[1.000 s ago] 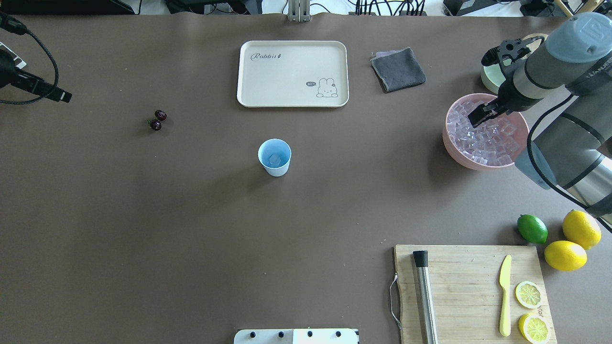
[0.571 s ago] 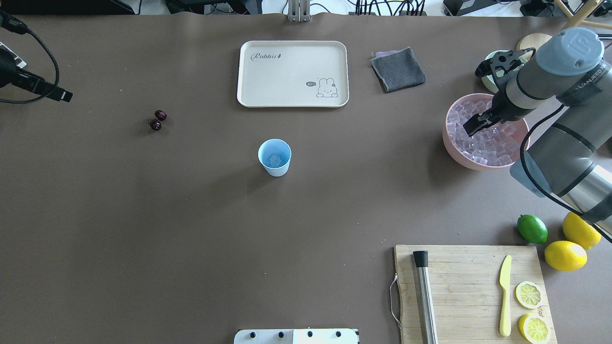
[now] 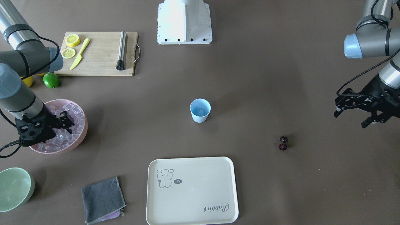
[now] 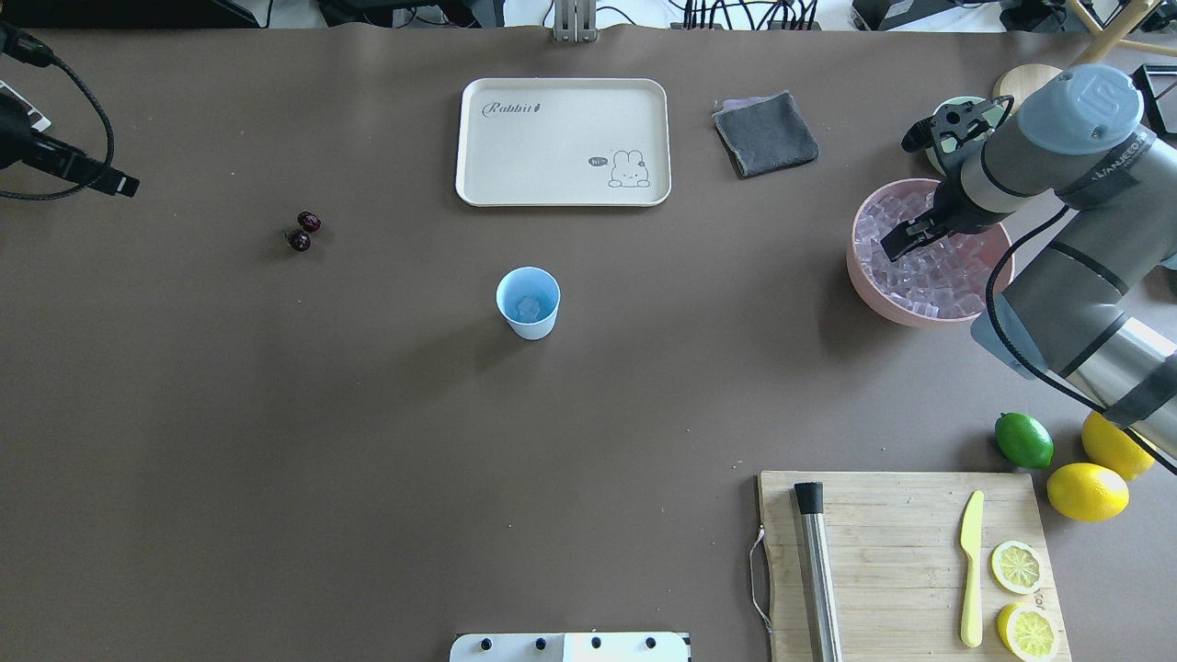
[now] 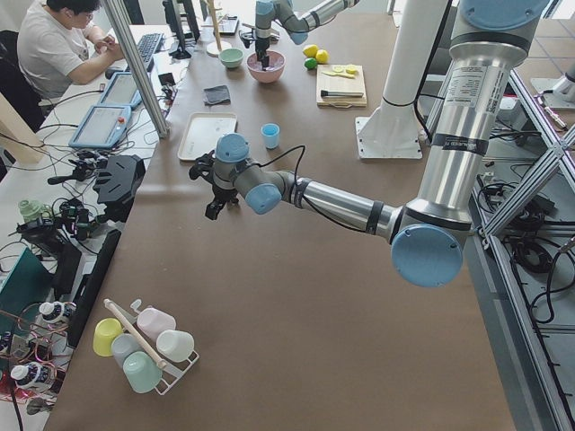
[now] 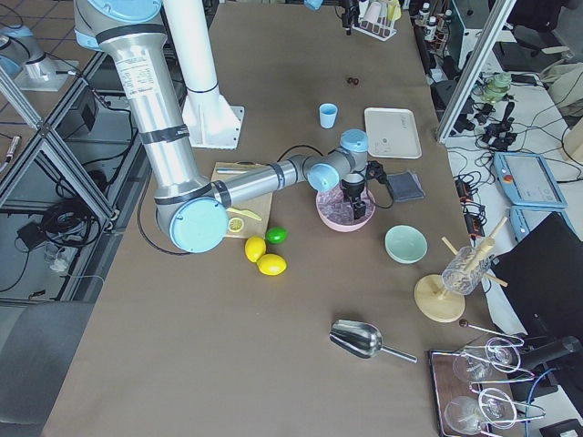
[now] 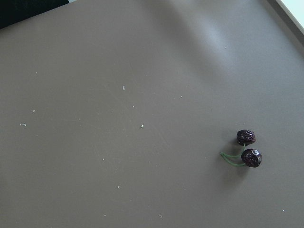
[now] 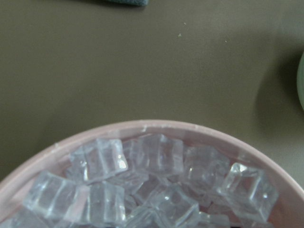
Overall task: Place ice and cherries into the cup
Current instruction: 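Grasp a third ice cube with the right gripper and lift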
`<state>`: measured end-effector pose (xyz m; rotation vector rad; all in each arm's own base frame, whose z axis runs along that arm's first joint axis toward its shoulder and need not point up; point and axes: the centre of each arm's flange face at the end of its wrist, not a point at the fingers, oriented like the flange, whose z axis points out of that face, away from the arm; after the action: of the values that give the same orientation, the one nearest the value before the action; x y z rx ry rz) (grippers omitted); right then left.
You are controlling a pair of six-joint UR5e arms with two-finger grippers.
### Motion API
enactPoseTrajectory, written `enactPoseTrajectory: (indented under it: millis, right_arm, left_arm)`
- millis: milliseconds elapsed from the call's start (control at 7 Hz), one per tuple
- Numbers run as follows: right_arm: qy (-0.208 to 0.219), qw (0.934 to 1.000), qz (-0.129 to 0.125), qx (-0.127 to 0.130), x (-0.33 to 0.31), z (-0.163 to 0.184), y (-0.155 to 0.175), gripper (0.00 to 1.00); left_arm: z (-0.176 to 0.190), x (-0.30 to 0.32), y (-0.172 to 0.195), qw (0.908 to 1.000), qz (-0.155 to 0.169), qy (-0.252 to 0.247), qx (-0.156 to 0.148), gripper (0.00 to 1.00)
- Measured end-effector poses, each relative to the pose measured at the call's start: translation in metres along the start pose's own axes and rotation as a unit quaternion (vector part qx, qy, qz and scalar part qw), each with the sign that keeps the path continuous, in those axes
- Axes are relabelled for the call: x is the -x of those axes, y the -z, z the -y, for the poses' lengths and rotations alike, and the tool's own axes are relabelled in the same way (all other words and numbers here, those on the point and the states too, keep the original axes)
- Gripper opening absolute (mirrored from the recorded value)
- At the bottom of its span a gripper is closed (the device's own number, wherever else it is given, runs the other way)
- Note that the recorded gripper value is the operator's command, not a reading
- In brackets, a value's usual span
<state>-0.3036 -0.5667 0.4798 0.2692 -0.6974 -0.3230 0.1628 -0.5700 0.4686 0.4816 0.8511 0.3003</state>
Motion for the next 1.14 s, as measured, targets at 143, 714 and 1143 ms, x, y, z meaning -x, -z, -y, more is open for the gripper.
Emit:
enactPoseTrajectory:
  millis: [143,714,1143]
  right_arm:
    - [0.001,1.0,0.002,-0.002,0.002,0.001,0.001,0.38]
    - [0.004,0.9999,0.007,-0.007,0.006,0.004,0.008,0.06]
    - [0.007,0.9998,0.012,-0.015,0.01,0.006,0.018,0.0]
  left_arm:
    - [0.0,0.0,0.0,1.0,0.0,0.0,0.0,0.97]
    - [-0.003,-0.002,-0.004,1.0,-0.002,0.0,0.004,0.98]
    - [-0.004,-0.002,-0.004,1.0,-0.002,0.0,0.005,0.97]
